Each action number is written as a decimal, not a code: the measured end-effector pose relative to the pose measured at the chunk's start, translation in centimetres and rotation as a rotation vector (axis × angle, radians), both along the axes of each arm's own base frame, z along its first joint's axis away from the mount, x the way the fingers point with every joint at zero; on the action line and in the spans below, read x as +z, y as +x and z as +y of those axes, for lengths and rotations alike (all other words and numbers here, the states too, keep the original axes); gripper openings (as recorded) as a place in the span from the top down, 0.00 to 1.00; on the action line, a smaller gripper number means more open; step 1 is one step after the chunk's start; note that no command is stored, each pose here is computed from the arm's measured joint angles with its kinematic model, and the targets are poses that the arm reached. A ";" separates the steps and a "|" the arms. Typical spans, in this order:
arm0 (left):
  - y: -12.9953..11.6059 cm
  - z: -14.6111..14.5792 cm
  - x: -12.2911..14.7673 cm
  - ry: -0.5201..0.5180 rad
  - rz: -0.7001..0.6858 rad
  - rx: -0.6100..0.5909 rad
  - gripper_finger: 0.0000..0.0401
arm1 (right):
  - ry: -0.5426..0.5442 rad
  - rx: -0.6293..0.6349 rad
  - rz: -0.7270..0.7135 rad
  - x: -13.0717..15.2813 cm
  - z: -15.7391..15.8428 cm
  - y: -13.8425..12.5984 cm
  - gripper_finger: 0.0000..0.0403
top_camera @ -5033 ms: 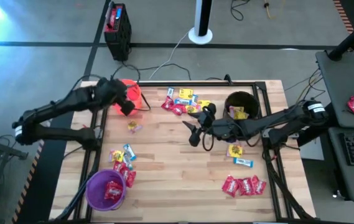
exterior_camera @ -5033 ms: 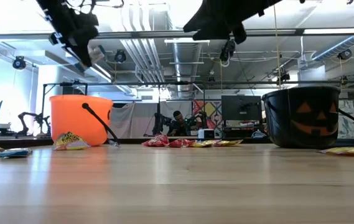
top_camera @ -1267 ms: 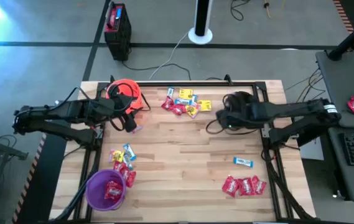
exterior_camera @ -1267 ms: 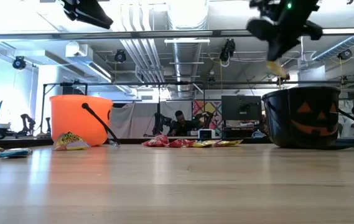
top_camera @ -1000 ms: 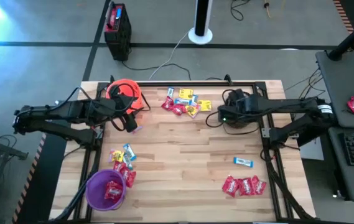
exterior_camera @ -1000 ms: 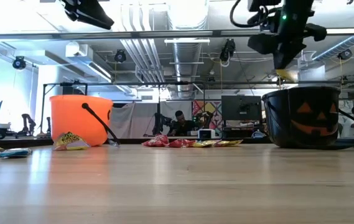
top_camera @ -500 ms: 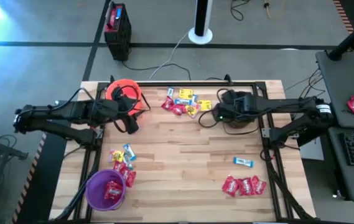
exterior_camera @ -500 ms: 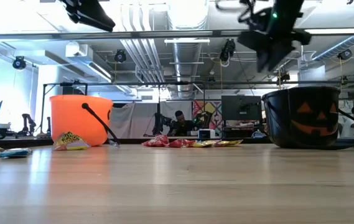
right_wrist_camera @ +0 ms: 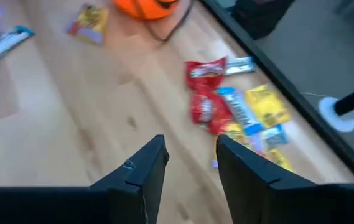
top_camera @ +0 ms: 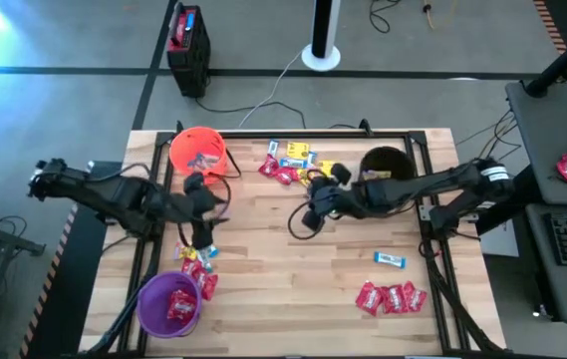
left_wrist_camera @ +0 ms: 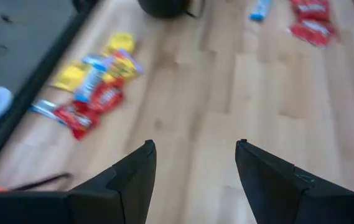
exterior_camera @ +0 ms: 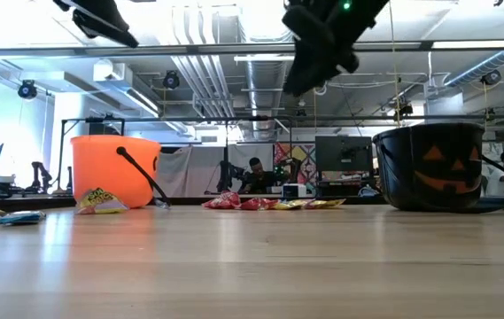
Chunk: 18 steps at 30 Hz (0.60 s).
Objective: Sort candy by brand, put in halloween buckets
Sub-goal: Put the white chocolate bar into the orange bucket
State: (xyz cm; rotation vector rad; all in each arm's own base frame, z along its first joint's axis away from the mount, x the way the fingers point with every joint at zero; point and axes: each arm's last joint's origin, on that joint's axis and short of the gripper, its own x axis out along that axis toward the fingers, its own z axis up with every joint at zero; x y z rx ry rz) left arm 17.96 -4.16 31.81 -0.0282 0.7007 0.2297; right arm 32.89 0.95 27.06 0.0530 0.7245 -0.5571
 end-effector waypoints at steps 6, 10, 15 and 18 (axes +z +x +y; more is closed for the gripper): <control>1.0 -2.2 -1.3 -0.029 0.076 -0.088 0.49 | 0.265 0.131 0.134 -2.1 1.3 0.0 0.69; 1.6 -2.7 -2.0 -0.009 0.112 -0.100 0.49 | 0.589 0.061 0.349 -3.6 2.5 -1.8 0.70; 2.0 -2.7 -2.3 0.036 0.118 -0.075 0.49 | 0.643 -0.179 0.789 -5.5 3.6 -6.0 0.68; 1.9 -2.6 -2.2 0.056 0.109 -0.068 0.49 | 0.571 -0.118 0.942 -6.3 4.5 -7.7 0.63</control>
